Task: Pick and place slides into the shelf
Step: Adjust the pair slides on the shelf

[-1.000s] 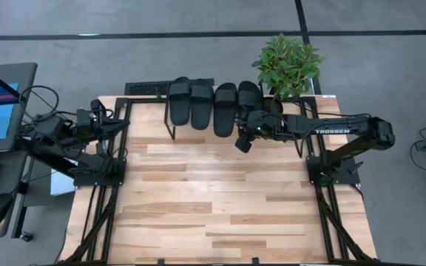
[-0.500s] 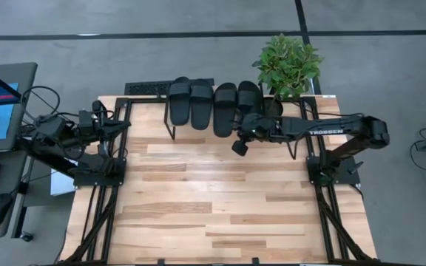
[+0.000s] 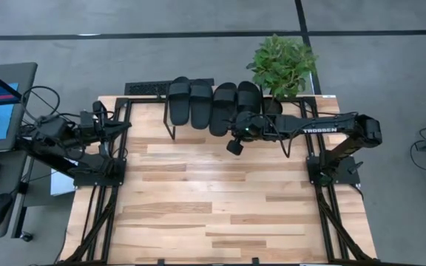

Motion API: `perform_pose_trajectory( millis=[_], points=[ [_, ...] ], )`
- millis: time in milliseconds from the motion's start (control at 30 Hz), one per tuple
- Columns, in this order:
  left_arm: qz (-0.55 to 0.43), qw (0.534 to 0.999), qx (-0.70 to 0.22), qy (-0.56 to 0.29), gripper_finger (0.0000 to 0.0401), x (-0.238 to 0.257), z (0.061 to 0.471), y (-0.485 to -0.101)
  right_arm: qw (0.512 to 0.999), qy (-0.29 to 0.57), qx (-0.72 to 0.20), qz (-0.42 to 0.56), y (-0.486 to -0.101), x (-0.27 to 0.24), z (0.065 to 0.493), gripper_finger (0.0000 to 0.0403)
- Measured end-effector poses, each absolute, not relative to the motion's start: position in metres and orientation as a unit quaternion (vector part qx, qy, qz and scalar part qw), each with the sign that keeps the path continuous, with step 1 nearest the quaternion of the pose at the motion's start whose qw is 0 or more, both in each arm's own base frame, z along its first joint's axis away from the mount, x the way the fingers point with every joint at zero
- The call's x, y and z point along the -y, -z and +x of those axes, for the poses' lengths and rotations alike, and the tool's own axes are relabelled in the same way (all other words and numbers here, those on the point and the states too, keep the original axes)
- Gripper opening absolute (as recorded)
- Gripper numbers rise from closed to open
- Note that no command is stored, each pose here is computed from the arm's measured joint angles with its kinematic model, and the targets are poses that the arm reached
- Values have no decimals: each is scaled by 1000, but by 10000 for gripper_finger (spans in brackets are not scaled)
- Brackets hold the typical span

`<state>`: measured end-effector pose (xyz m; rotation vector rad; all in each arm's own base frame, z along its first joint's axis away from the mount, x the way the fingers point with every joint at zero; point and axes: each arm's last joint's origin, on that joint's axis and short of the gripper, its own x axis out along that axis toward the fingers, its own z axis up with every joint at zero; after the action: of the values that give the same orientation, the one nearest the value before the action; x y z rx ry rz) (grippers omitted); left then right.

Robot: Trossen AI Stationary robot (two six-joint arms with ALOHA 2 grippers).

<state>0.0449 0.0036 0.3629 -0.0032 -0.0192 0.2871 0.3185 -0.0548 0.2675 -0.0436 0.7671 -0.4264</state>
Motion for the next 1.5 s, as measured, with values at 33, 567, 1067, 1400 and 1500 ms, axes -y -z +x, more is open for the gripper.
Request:
perform_pose_trajectory(
  millis=[33, 567, 1067, 1400, 1500],
  points=[
    [0, 990, 7, -143, 0, -4, 45, -362, 903, 213, -372, -24, -269, 55, 318, 0],
    [-2, 990, 2, -144, 0, -4, 45, -361, 842, 383, -364, -110, -297, 79, 309, 0],
    [-3, 990, 2, -143, 0, -4, 45, -361, 820, 409, -395, -63, -282, 115, 292, 0],
    [-4, 990, 4, -143, 0, -4, 45, -362, 819, 408, -401, -40, -267, 125, 286, 0],
    [-6, 990, 4, -143, 0, -4, 45, -362, 820, 409, -400, -35, -267, 129, 285, 0]
  ],
)
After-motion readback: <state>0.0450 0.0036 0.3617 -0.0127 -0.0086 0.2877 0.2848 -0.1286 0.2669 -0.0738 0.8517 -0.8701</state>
